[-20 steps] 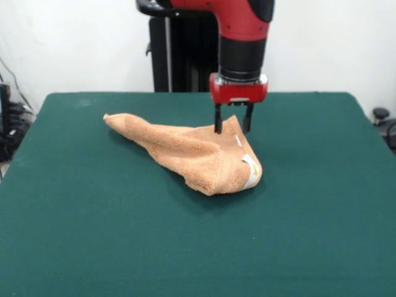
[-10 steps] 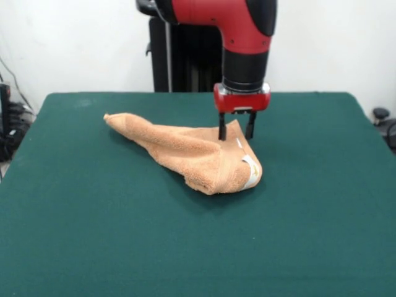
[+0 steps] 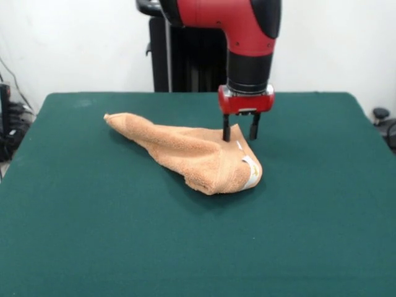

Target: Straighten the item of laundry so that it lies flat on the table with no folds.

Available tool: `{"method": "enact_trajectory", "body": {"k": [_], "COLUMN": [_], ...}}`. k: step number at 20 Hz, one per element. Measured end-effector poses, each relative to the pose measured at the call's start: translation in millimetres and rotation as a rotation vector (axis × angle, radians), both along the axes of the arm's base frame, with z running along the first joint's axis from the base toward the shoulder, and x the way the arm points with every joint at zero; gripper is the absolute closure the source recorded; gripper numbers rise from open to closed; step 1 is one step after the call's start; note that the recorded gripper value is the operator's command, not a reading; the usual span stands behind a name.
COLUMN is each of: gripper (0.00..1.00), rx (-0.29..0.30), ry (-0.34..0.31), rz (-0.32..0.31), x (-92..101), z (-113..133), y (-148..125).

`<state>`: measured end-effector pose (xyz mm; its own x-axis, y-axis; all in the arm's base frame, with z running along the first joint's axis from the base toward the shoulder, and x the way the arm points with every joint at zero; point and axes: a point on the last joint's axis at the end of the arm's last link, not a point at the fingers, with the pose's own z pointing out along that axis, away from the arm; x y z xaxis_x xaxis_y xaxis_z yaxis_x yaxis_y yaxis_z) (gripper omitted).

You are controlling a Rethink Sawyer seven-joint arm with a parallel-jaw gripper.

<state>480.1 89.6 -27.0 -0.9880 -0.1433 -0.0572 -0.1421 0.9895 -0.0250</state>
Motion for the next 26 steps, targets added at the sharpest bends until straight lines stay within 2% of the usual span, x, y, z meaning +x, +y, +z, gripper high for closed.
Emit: {"method": "enact_trajectory", "body": {"k": [10,26], "gripper": [0.0,0.0], "rx": [-0.002,-0.049], "ry": [-0.006,-0.017], "rz": [0.039,0.041], "x": [-3.2,-8.2], "z": [0,1], "y": [18,5]}}
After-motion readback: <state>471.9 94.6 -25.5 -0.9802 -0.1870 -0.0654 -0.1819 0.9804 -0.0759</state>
